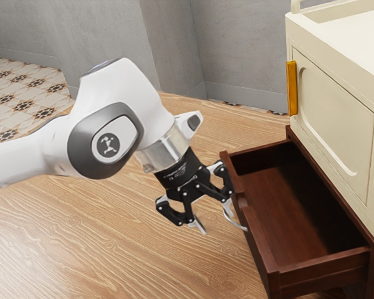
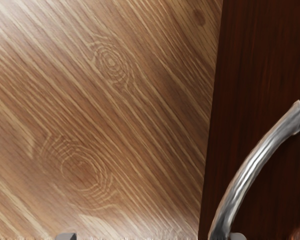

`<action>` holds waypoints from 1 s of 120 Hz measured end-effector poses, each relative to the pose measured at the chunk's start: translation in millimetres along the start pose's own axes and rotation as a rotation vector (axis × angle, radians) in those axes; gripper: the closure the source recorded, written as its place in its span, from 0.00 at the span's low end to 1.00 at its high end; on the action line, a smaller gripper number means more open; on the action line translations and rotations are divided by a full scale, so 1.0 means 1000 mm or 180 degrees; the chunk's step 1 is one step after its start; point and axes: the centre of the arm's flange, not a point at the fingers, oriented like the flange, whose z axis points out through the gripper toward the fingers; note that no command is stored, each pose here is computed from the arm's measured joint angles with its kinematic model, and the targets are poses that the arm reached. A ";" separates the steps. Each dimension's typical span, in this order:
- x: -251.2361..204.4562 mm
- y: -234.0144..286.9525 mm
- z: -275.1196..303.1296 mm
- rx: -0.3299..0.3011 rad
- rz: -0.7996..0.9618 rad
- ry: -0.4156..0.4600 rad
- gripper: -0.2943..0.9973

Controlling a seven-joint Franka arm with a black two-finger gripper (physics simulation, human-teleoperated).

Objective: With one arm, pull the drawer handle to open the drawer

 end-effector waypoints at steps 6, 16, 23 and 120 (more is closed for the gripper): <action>-0.001 -0.001 -0.001 0.0015 -0.0003 -0.0010 0.49; -0.001 -0.005 -0.005 0.0040 -0.0027 -0.0020 0.49; 0.000 -0.008 -0.007 0.0057 -0.0041 -0.0030 0.49; -0.006 -0.016 -0.091 0.0041 0.0040 0.0238 0.46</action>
